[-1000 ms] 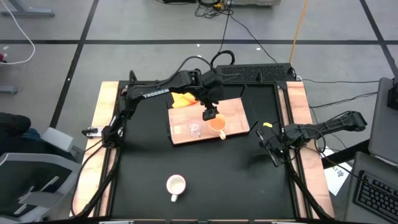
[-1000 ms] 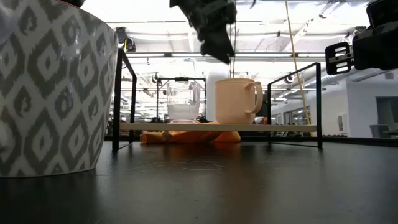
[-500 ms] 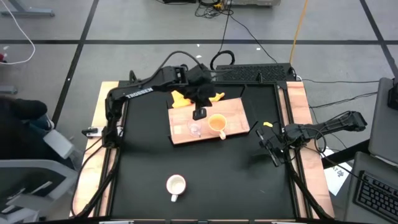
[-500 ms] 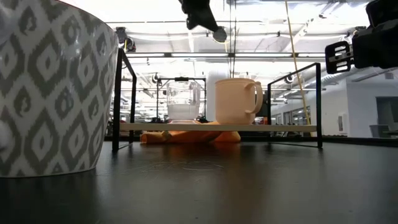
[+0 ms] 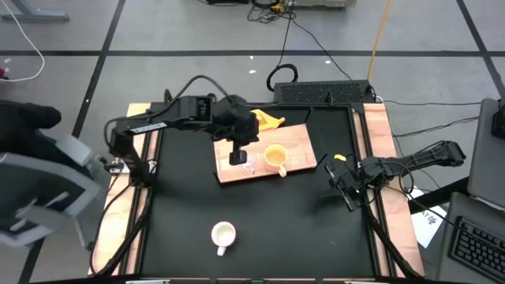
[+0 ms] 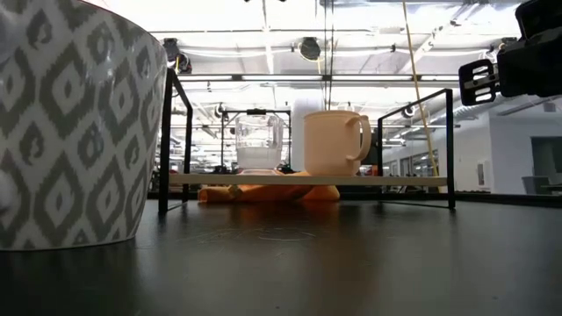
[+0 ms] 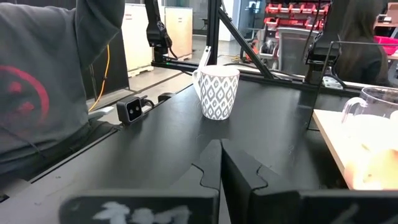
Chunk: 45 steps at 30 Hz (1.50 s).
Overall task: Stack small to large cups/mugs on shelf
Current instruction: Put the orange mug on the shelf
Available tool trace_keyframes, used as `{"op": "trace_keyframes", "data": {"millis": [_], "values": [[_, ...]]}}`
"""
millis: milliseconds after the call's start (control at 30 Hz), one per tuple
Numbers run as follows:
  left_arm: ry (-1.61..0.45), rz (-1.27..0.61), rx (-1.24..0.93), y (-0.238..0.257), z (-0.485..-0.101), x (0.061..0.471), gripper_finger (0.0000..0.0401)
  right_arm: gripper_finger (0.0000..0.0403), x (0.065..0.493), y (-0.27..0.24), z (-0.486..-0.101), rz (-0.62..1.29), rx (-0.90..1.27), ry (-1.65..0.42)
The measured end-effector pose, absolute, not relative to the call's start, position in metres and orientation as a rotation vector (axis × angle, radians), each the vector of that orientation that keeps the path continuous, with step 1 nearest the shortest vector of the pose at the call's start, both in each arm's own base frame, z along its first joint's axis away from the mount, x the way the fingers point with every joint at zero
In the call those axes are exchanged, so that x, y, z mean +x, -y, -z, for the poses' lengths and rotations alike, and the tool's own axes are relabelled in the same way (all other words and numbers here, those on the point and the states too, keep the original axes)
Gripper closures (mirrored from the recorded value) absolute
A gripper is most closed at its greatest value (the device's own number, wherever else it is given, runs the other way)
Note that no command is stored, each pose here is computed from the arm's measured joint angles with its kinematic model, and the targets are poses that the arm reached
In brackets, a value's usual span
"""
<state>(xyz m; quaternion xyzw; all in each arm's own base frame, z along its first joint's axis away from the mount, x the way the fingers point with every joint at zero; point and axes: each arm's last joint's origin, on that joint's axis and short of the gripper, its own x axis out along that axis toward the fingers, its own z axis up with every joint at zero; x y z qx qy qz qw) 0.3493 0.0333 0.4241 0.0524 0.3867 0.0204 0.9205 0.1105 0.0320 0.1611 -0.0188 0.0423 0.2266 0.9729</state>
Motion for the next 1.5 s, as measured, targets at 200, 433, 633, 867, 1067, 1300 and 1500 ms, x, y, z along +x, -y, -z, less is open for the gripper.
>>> {"op": "trace_keyframes", "data": {"millis": [200, 433, 633, 867, 1067, 1300, 1500], "values": [[-0.687, -0.068, 0.094, -0.019, -0.413, 0.315, 0.0400, 0.0403, 0.111, -0.032, -0.161, -0.457, -0.038, -0.082], [-0.490, -0.090, 0.028, -0.012, -0.380, 0.268, 0.0401, 0.0403, 0.111, -0.032, -0.161, -0.457, -0.038, -0.083], [-0.357, -0.075, -0.007, -0.006, -0.346, 0.238, 0.0401, 0.0403, 0.111, -0.032, -0.161, -0.457, -0.039, -0.083], [-0.261, -0.035, -0.016, 0.004, -0.307, 0.217, 0.0401, 0.0403, 0.112, -0.030, -0.164, -0.392, -0.041, -0.057], [-0.212, -0.008, -0.024, 0.009, -0.280, 0.205, 0.0401, 0.0403, 0.115, -0.030, -0.164, -0.351, -0.043, -0.050], [-0.198, 0.001, -0.017, 0.010, -0.262, 0.195, 0.0400, 0.0403, 0.125, -0.030, -0.163, -0.271, -0.032, -0.053], [-0.201, 0.003, -0.010, 0.010, -0.260, 0.194, 0.0399, 0.0403, 0.134, -0.029, -0.159, -0.168, -0.037, -0.087]]}}
